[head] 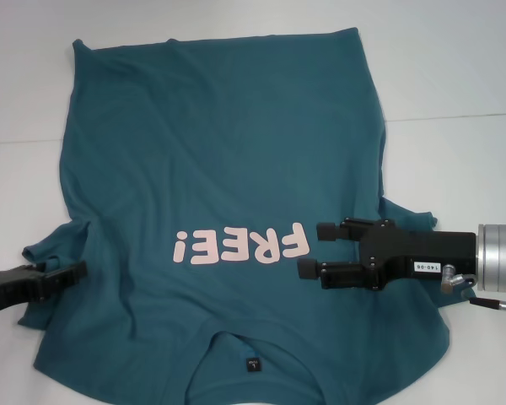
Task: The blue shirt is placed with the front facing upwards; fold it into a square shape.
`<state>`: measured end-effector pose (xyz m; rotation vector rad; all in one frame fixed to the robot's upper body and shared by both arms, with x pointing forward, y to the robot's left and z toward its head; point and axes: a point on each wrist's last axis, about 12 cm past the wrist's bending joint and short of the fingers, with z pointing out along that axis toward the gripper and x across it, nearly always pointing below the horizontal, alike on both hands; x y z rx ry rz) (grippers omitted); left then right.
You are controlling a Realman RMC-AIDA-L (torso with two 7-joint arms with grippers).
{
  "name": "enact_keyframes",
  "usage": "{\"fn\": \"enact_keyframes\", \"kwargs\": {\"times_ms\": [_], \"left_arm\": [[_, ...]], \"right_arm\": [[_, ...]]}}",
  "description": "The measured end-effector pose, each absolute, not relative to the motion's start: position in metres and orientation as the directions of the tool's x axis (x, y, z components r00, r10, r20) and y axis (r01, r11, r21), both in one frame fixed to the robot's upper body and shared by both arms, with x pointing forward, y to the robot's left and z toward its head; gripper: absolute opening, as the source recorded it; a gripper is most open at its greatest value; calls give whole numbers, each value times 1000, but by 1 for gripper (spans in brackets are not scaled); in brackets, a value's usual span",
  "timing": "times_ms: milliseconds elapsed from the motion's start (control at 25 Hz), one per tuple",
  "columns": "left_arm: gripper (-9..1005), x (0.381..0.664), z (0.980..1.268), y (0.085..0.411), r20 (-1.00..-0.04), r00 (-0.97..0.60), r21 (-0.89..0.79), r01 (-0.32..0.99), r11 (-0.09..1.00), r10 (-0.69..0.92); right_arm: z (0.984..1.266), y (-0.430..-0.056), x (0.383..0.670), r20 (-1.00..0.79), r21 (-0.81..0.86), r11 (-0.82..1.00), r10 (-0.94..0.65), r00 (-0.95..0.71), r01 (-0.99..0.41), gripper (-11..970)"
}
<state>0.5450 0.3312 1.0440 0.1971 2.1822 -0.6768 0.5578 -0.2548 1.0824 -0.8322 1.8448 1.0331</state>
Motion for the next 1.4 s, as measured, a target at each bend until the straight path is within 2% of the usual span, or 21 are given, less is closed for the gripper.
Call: {"fn": "enact_keyframes", "kwargs": {"times_ms": [320,560,760,1080,1320,1400], "left_arm": [[684,548,1041,338,-742,-662,-384,294,875,-103],[515,548,1041,336,-740,-667,-378,305,874,-87],[285,550,1042,333,-742,-666,-375,317,871,-77],[98,553,1043,331,-744,-664,-373,326,869,-70],[-1,554,1046,333,-752,-656,-362,326,874,-67],[0,554,1047,335,-753,-654,-358,320,877,-69]], "right_arm": [[1083,-255,558,-895,326,439,-142,-424,-837,927],[1083,-255,558,-896,323,441,-143,-421,-838,927],[1083,-255,559,-897,321,442,-142,-419,-837,927],[1084,-256,559,-898,321,448,-135,-418,-834,927],[1084,-256,559,-898,322,449,-132,-419,-833,927],[1084,-256,559,-899,322,449,-130,-418,-833,927]]}}
